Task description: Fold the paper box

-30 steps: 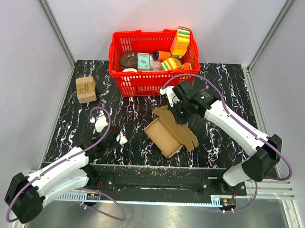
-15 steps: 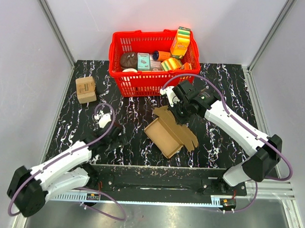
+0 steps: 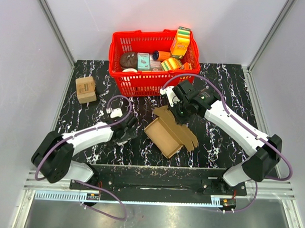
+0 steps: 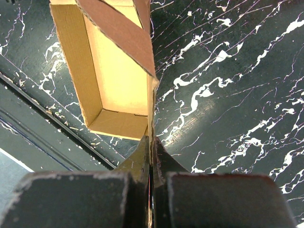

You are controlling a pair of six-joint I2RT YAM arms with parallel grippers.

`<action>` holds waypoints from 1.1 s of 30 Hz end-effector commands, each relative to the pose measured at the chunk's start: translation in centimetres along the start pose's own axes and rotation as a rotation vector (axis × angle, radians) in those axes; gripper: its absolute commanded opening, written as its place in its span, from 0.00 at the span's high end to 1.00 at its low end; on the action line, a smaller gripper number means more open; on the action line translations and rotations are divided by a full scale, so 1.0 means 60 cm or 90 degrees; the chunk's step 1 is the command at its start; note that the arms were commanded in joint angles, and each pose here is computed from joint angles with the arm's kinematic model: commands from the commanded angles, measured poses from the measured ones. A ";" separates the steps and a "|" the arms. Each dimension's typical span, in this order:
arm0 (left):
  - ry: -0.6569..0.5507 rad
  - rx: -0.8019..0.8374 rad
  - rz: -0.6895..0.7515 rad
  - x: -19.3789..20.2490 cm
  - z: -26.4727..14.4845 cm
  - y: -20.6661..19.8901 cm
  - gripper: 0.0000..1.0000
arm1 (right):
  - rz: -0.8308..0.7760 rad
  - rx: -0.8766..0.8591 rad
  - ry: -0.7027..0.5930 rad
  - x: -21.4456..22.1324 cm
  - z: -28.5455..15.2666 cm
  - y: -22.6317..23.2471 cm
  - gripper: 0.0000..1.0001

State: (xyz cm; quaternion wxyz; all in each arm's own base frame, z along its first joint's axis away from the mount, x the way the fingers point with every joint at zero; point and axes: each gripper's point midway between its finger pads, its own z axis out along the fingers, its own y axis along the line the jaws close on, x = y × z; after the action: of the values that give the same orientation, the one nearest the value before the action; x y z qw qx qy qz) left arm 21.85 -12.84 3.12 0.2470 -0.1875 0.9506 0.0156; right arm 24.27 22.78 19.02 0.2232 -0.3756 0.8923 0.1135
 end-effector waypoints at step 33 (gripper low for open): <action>-0.011 -0.089 -0.040 -0.006 0.063 0.041 0.33 | 0.004 0.002 -0.036 -0.016 -0.015 -0.003 1.00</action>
State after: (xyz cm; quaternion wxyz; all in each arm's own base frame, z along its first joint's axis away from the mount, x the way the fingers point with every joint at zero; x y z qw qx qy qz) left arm 23.54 -10.64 1.23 0.2560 -0.2408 0.9345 0.0566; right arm 24.49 23.02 19.15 0.2293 -0.3748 0.8907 0.1165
